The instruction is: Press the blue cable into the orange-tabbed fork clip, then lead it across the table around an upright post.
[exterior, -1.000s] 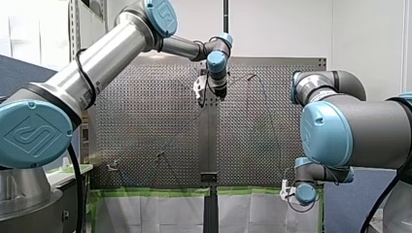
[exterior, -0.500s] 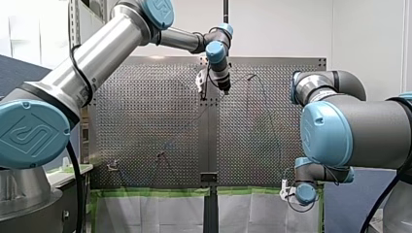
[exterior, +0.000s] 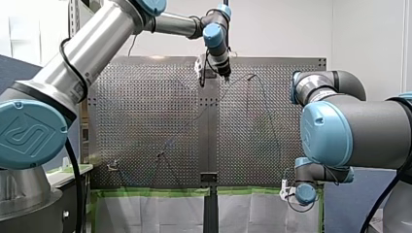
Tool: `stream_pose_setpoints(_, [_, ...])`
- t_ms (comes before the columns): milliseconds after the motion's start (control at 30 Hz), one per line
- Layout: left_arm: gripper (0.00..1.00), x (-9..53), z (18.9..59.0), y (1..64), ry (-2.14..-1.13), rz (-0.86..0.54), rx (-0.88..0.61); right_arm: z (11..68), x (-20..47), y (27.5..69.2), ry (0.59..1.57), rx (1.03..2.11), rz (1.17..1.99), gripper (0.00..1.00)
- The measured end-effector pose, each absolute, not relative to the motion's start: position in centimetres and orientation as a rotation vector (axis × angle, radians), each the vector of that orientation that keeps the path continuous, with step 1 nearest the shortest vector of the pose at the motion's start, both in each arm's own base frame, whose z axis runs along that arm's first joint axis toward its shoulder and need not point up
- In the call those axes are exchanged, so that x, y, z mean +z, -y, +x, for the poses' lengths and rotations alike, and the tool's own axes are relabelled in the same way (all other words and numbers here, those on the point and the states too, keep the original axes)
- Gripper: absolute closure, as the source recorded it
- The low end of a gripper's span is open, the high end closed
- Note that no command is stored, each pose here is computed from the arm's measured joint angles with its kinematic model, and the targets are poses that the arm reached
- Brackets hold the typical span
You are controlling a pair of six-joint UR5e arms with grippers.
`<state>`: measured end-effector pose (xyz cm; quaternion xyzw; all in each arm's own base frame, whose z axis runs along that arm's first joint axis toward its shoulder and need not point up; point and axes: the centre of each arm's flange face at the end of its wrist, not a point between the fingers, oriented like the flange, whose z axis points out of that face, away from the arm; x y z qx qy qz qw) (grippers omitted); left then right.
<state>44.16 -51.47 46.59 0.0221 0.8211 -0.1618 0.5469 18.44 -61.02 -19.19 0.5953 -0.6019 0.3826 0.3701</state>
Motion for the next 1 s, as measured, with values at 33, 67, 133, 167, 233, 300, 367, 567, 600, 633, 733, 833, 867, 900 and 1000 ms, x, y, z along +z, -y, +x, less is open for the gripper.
stream_pose_setpoints(33, [0.0,47.0,43.8,51.4,-1.945,0.058,-0.385,18.4,-19.2,61.0,1.544,0.981,1.528,1.0])
stream_pose_setpoints(67, [0.0,47.3,43.5,51.4,-1.944,0.064,-0.385,18.5,-19.2,61.0,1.544,0.981,1.528,1.0])
stream_pose_setpoints(133, [0.0,48.2,42.9,51.3,-1.938,0.08,-0.39,18.5,-19.2,61.0,1.544,0.98,1.53,1.0])
stream_pose_setpoints(167, [0.0,48.5,42.6,51.3,-1.936,0.088,-0.393,18.5,-19.2,61.0,1.543,0.98,1.531,1.0])
stream_pose_setpoints(233, [0.0,49.3,42.1,51.2,-1.928,0.113,-0.403,18.6,-19.2,60.9,1.543,0.979,1.534,1.0])
stream_pose_setpoints(300, [0.0,49.9,41.7,51.3,-1.922,0.143,-0.412,18.6,-19.2,60.9,1.542,0.979,1.535,1.0])
stream_pose_setpoints(367, [0.0,50.1,41.5,51.4,-1.918,0.168,-0.419,18.7,-19.2,60.9,1.542,0.979,1.535,1.0])
stream_pose_setpoints(567, [0.0,50.2,41.4,51.7,-1.909,0.24,-0.427,18.8,-19.2,60.9,1.54,0.98,1.539,1.0])
stream_pose_setpoints(600, [0.0,50.1,41.5,51.8,-1.906,0.252,-0.424,18.9,-19.2,60.9,1.539,0.981,1.54,1.0])
stream_pose_setpoints(633, [0.0,50.0,41.5,51.9,-1.904,0.26,-0.421,18.9,-19.2,60.9,1.538,0.982,1.541,1.0])
stream_pose_setpoints(733, [0.0,49.6,41.8,52.2,-1.897,0.29,-0.409,19.0,-19.2,60.9,1.536,0.984,1.543,1.0])
stream_pose_setpoints(833, [0.0,49.2,42.1,52.4,-1.889,0.32,-0.397,19.1,-19.2,60.8,1.536,0.985,1.545,1.0])
stream_pose_setpoints(867, [0.0,49.1,42.2,52.5,-1.884,0.327,-0.394,19.1,-19.2,60.8,1.535,0.986,1.545,1.0])
stream_pose_setpoints(900, [0.0,49.1,42.4,52.6,-1.877,0.336,-0.39,19.2,-19.2,60.8,1.535,0.986,1.546,1.0])
stream_pose_setpoints(1000, [0.0,49.4,42.6,53.0,-1.848,0.361,-0.393,19.2,-19.2,60.8,1.534,0.987,1.547,1.0])
